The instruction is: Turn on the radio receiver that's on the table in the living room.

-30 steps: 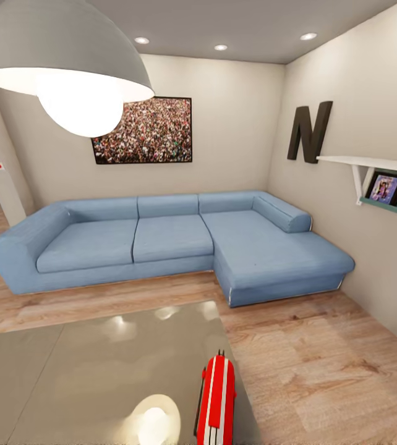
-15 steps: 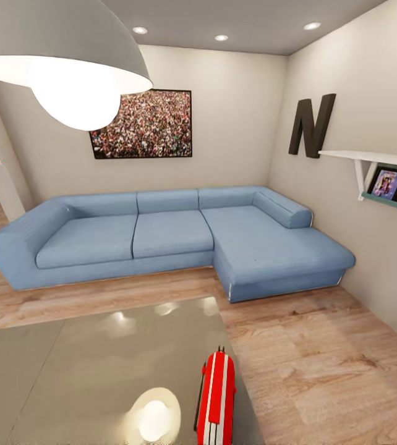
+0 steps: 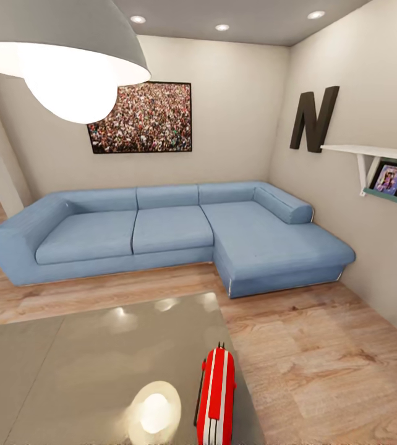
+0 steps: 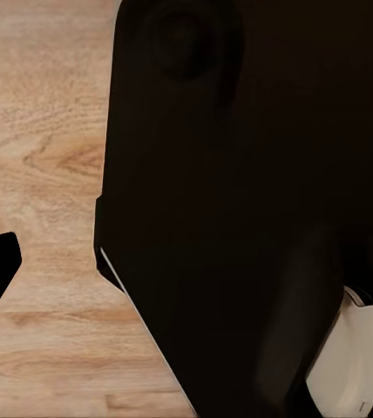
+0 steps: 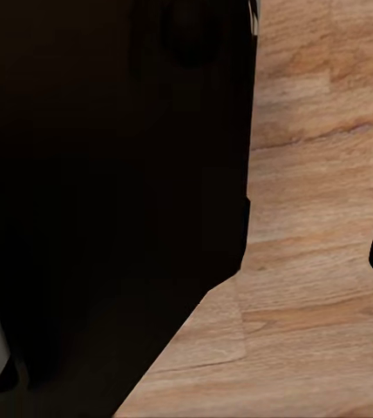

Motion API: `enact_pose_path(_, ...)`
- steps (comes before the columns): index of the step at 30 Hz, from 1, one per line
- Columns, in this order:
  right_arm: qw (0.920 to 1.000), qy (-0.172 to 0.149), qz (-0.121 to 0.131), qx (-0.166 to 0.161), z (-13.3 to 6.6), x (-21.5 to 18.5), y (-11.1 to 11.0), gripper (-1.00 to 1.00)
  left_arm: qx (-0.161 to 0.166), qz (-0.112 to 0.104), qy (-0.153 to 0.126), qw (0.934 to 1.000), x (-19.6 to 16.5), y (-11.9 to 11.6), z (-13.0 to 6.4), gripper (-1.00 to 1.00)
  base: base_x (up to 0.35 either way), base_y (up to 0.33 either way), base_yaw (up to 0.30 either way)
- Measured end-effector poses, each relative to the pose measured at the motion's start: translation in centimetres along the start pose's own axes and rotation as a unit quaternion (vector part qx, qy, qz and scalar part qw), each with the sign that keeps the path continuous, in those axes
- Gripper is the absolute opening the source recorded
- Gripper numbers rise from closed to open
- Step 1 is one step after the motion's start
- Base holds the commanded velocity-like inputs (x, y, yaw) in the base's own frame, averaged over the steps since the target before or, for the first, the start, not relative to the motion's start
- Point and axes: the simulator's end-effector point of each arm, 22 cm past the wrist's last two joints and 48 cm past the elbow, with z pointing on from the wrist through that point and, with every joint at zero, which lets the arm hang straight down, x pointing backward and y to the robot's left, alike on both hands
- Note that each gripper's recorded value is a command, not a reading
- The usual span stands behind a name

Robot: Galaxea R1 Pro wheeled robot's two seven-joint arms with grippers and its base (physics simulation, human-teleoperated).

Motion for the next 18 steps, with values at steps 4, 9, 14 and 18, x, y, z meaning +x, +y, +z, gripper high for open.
enact_pose_path(4,1.0,0.003,0.0,0.0,0.0,0.2,0.0,1.0,-0.001,0.0,0.003,1.0,0.2,0.0,0.0,1.0,0.0,0.0,0.0)
enact_pose_path(9,1.0,0.007,0.0,0.0,0.0,0.6,0.0,1.0,-0.001,0.0,0.007,1.0,0.6,0.1,0.0,1.0,0.0,0.0,0.0)
enact_pose_path(14,0.9999,0.011,0.0,0.0,0.0,0.9,0.0,1.0,-0.002,0.0,0.011,0.9999,0.9,0.1,0.0,1.0,0.0,0.0,0.0)
enact_pose_path(18,0.9999,0.015,0.0,0.0,-0.1,1.1,0.0,1.0,-0.002,0.0,0.015,0.9999,1.1,0.1,0.0,1.0,0.0,0.0,0.0)
